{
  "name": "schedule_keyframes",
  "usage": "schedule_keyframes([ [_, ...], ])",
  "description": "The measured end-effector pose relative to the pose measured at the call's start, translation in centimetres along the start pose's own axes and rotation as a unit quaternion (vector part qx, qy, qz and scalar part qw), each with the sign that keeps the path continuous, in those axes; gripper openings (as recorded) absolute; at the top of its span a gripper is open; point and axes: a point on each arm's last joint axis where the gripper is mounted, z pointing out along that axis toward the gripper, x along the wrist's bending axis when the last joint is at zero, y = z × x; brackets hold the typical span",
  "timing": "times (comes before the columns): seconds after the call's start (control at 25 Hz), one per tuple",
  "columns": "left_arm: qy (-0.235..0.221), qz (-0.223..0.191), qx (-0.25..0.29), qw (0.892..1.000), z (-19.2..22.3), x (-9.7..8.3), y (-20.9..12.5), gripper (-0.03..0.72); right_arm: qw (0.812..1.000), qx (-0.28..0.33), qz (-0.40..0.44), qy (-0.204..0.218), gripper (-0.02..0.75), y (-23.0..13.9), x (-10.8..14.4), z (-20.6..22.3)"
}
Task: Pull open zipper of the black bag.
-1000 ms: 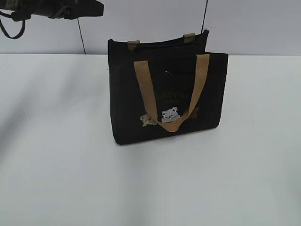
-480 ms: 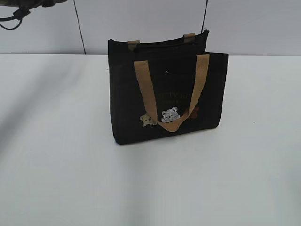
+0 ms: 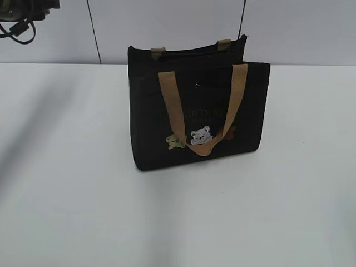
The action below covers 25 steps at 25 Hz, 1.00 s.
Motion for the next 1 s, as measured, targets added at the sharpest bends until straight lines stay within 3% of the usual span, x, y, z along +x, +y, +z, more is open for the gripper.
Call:
schedule_keyframes([
  [0.12,0.038,0.021,0.04,0.998,-0.9,-0.1,-0.4,0.35,1.0,0.0,0.0,0.0,0.289,0.0,0.0,0.0],
  [0.32,0.043,0.035,0.098,0.994,-4.3,-0.7,0.6,0.35,1.0,0.0,0.0,0.0,0.289,0.0,0.0,0.0],
  [0.6,0.067,0.043,0.174,0.982,-11.2,0.4,2.5,0.35,1.0,0.0,0.0,0.0,0.288,0.0,0.0,0.0],
  [0.8,0.019,0.033,0.2,0.979,-15.8,0.1,2.0,0.35,1.0,0.0,0.0,0.0,0.288,0.0,0.0,0.0],
  [1.0,-0.013,0.005,0.209,0.978,-20.5,0.4,-1.6,0.35,1.0,0.0,0.0,0.0,0.288,0.0,0.0,0.0],
])
